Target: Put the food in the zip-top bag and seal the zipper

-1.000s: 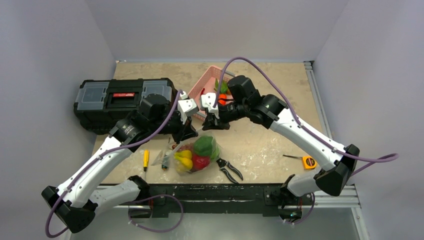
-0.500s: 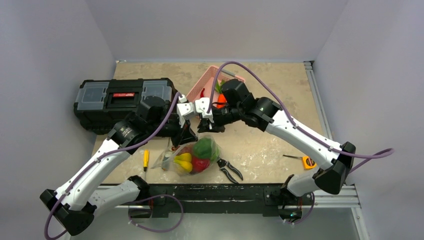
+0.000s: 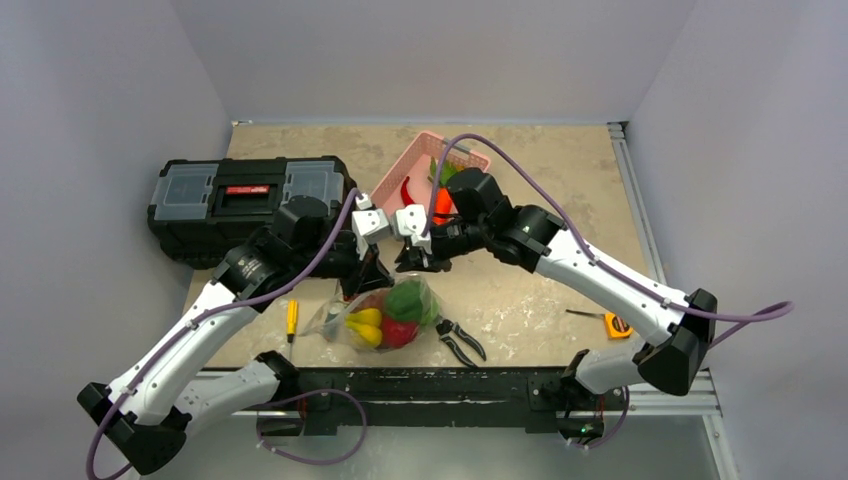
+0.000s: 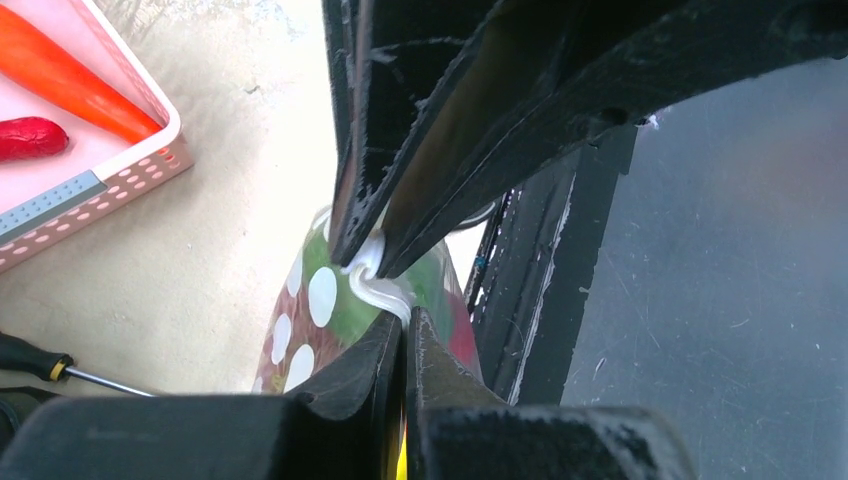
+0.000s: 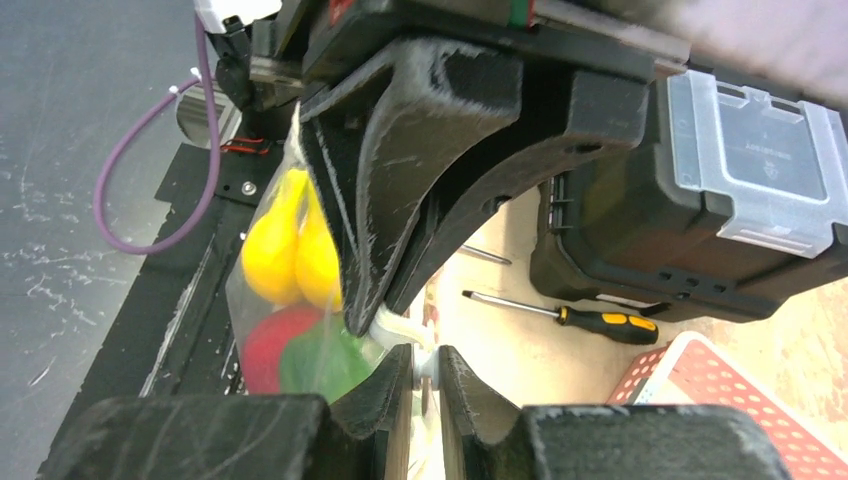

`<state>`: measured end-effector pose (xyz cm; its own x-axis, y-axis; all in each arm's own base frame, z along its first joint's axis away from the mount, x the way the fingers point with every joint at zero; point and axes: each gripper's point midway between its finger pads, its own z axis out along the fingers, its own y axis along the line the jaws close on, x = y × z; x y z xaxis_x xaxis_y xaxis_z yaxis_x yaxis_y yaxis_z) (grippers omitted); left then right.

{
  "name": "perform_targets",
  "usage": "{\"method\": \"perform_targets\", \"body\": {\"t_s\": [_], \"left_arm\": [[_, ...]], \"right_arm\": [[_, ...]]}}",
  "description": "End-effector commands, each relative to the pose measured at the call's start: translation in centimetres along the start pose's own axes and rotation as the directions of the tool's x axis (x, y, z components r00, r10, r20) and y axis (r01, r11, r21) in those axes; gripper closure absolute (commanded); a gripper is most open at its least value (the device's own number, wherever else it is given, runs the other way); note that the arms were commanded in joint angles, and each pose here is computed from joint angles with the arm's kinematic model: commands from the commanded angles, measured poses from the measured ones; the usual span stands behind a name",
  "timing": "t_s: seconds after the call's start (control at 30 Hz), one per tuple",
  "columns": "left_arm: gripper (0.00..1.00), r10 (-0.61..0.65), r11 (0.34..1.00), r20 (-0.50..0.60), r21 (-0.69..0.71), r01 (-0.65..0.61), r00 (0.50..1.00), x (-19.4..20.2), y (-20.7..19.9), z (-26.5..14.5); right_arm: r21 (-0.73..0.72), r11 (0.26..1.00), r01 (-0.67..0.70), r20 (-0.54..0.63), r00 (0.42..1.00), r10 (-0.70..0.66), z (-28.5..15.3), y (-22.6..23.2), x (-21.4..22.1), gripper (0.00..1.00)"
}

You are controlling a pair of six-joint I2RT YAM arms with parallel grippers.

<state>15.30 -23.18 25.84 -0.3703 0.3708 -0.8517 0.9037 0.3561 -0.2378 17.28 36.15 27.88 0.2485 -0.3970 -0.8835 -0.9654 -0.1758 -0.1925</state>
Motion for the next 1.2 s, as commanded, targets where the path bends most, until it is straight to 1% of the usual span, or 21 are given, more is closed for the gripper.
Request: {"method": "perform_targets", "body": {"t_s": [0.0, 0.07, 0.27, 0.4, 0.63, 0.7, 0.77, 0.87, 0.97, 1.07, 1.17], "left_arm": [[1.00, 0.093, 0.995, 0.084, -0.033, -0.091, 0.992, -2.2, 0.6, -0.3], [1.00, 0.092, 0.995, 0.083, -0.040, -0.089, 0.992, -2.2, 0.7, -0.3], [1.00, 0.087, 0.996, 0.082, -0.033, -0.085, 0.993, -2.3, 0.6, -0.1], [1.00, 0.087, 0.996, 0.089, -0.032, -0.084, 0.992, -2.4, 0.6, -0.2], [1.00, 0.096, 0.995, 0.119, -0.010, -0.096, 0.988, -3.0, 0.0, -0.4], [1.00, 0.100, 0.995, 0.120, -0.012, -0.099, 0.988, -2.9, 0.0, -0.4], [1.00, 0.099, 0.995, 0.116, -0.018, -0.098, 0.988, -2.8, 0.1, -0.4], [1.00, 0.100, 0.995, 0.111, -0.025, -0.097, 0.989, -2.6, 0.2, -0.4], [1.00, 0.100, 0.995, 0.111, -0.024, -0.097, 0.989, -2.6, 0.2, -0.5], [1.00, 0.099, 0.995, 0.110, -0.019, -0.098, 0.989, -2.5, 0.1, -0.4], [1.00, 0.095, 0.995, 0.108, -0.012, -0.095, 0.990, -2.5, 0.0, -0.3]], "right_arm": [[-0.083, 0.996, 0.030, 0.095, 0.995, -0.022, -0.9, 3.0, -1.9, 0.87], [-0.086, 0.996, 0.033, 0.122, 0.992, -0.022, -1.2, 3.4, -2.3, 0.87], [-0.088, 0.996, 0.030, 0.150, 0.989, -0.016, -1.2, 3.6, -2.8, 0.86], [-0.092, 0.996, 0.016, 0.179, 0.984, 0.000, -0.6, 3.3, -3.2, 0.80], [-0.031, 0.999, -0.006, 0.144, 0.990, 0.011, 0.9, 1.7, -2.8, 0.79], [-0.012, 1.000, -0.005, 0.136, 0.991, 0.007, 0.7, 1.5, -2.7, 0.74], [0.002, 1.000, -0.025, 0.166, 0.986, 0.024, 0.1, 1.5, -3.5, 0.65], [0.092, 0.992, -0.082, 0.190, 0.980, 0.064, -2.0, 0.7, -3.6, 0.53], [0.169, 0.976, -0.141, 0.225, 0.969, 0.101, -4.2, 0.2, -2.2, 0.41], [0.184, 0.966, -0.184, 0.277, 0.952, 0.129, -5.9, 0.1, -0.9, 0.40], [0.156, 0.967, -0.202, 0.330, 0.933, 0.142, -5.8, 0.7, -0.8, 0.40]]}}
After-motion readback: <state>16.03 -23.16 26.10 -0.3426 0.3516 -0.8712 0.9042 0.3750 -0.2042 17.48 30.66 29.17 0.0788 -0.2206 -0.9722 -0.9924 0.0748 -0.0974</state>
